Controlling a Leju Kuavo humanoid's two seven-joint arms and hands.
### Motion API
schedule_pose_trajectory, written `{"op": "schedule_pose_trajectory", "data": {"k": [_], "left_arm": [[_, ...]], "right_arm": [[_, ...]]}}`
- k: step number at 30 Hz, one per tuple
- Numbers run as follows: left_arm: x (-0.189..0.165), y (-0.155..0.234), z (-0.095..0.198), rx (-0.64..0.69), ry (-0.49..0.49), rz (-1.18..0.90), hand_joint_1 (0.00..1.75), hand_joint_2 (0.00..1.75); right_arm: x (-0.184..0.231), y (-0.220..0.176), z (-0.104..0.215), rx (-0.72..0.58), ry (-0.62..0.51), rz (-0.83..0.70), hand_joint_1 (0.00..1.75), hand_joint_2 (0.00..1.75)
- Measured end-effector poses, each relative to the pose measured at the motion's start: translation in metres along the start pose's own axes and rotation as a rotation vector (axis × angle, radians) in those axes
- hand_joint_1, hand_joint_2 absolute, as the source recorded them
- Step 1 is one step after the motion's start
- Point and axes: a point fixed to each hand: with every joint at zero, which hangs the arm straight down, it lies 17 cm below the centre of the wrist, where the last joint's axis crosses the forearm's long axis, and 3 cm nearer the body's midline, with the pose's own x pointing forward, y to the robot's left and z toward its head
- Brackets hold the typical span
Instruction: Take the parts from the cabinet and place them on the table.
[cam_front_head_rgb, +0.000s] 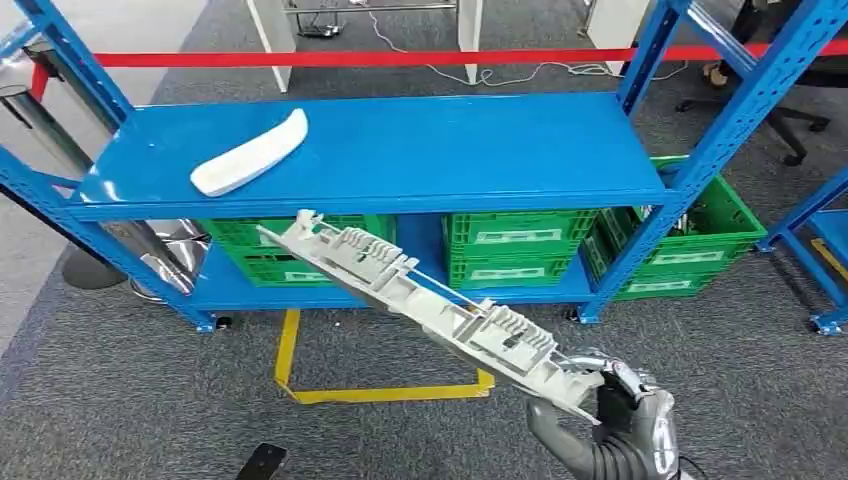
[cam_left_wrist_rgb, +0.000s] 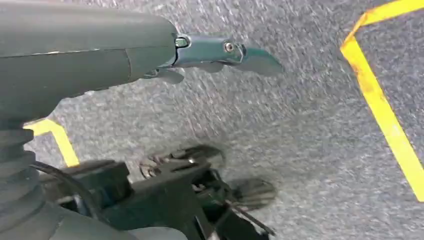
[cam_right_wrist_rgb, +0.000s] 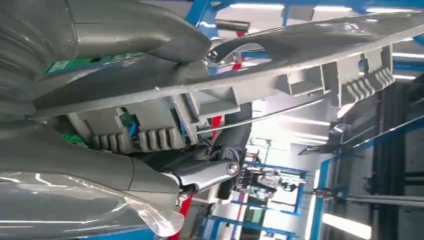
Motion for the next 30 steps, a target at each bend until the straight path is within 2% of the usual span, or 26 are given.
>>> {"op": "schedule_pose_trajectory", "data": {"k": [30], "left_arm": [[-0.022, 0.014, 0.004, 0.023, 0.025, 0.026, 0.00, 1.75]], "right_arm": [[-0.010, 0.022, -0.004, 0.078, -0.011, -0.029, 1.75, 1.75]]}}
